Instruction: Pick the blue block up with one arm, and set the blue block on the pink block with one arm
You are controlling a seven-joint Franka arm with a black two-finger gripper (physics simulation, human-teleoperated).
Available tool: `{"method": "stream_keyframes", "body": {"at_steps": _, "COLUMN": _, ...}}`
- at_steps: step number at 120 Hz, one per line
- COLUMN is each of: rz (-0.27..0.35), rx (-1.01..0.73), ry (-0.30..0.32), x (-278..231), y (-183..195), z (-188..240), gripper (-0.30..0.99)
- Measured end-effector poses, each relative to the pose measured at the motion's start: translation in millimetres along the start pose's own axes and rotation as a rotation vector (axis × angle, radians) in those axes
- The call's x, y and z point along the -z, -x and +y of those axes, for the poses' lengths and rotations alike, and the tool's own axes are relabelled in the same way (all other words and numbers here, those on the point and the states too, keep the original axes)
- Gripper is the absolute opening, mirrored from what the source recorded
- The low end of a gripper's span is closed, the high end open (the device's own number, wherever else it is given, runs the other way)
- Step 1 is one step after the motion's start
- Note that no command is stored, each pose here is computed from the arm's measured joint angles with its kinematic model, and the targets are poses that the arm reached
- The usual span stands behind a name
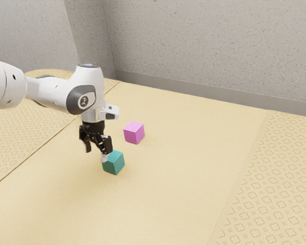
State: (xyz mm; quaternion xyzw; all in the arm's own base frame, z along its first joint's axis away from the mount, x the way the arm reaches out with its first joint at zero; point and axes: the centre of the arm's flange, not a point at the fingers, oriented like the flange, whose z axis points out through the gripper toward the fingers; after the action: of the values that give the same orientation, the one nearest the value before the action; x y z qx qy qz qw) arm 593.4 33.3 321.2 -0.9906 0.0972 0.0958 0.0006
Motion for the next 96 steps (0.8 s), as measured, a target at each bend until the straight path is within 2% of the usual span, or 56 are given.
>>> {"method": "stream_keyframes", "body": {"at_steps": 17, "rz": 0.01, "rx": 0.009, "ry": 0.014, "x": -8, "y": -23, "z": -8, "gripper": 0.69}}
{"method": "stream_keyframes", "body": {"at_steps": 58, "rz": -0.026, "rx": 0.0, "ry": 0.047, "x": -49, "y": -54, "z": -3, "gripper": 0.69}}
{"method": "stream_keyframes", "body": {"at_steps": 80, "rz": -0.032, "rx": 0.009, "ry": 0.058, "x": -58, "y": -58, "z": -5, "gripper": 0.45}}
{"method": "stream_keyframes", "body": {"at_steps": 96, "rz": -0.031, "rx": 0.015, "ry": 0.059, "x": -58, "y": -59, "z": -5, "gripper": 0.39}}
